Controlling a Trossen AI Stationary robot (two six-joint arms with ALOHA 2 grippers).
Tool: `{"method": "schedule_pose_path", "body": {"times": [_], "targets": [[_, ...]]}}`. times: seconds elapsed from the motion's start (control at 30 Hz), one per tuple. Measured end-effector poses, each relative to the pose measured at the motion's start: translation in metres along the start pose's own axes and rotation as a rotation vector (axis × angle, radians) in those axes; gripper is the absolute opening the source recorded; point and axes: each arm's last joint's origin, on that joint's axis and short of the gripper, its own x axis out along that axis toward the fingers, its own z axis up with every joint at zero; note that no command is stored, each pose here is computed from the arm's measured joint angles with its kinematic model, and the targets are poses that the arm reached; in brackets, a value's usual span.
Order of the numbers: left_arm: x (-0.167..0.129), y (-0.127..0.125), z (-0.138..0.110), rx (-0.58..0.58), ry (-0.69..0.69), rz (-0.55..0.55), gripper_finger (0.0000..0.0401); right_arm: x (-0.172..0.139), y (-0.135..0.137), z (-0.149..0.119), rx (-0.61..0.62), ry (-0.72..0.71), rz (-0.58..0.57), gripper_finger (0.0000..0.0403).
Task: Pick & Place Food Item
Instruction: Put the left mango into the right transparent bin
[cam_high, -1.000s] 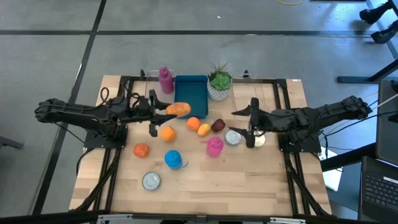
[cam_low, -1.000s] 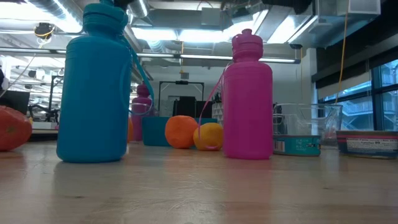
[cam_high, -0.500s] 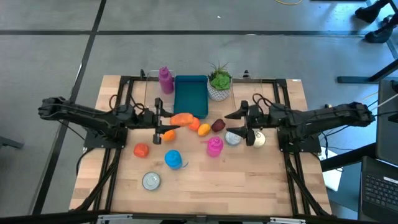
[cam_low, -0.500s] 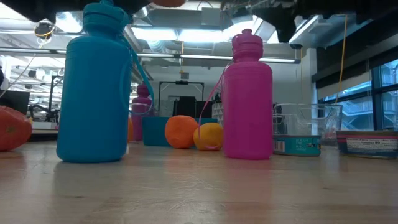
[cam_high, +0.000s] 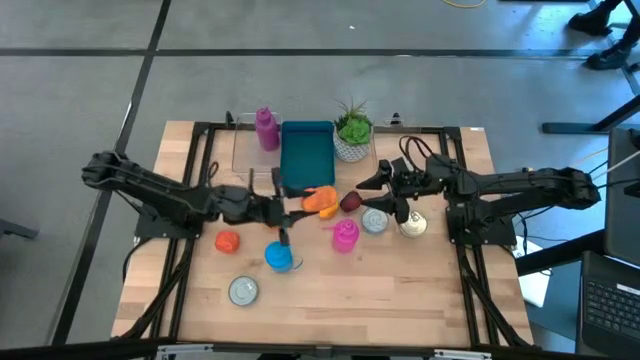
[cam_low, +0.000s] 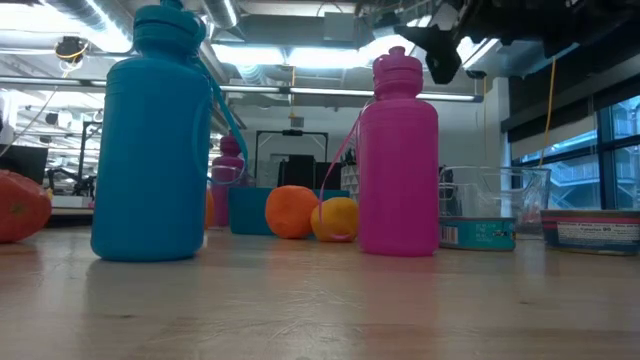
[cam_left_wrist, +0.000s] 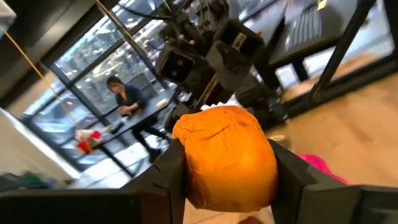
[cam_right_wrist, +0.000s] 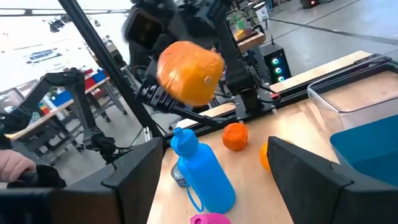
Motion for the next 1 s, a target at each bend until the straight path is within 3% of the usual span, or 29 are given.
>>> {"method": "schedule_pose_path", "body": {"times": [0.33,0.5,0.73,1.0], "targets": [[0.029,-0.021,0.026,0.172,0.035,0.006,0.0142,0.007,-0.002,0.001,0.001,-0.018,0.102,0.0286],[0.036,-0.023,0.030,0.202,0.034,0.006,0.0143,0.013,-0.006,-0.001,0.001,-0.017,0.108,0.0286],[0.039,-0.026,0.028,0.229,0.047,-0.002,0.0143,0.018,-0.003,0.002,-0.005,-0.060,0.240,0.0286],[0.039,-0.025,0.029,0.231,0.040,0.002,0.0143,0.020,-0.004,0.001,0.007,-0.058,0.245,0.0286]]}}
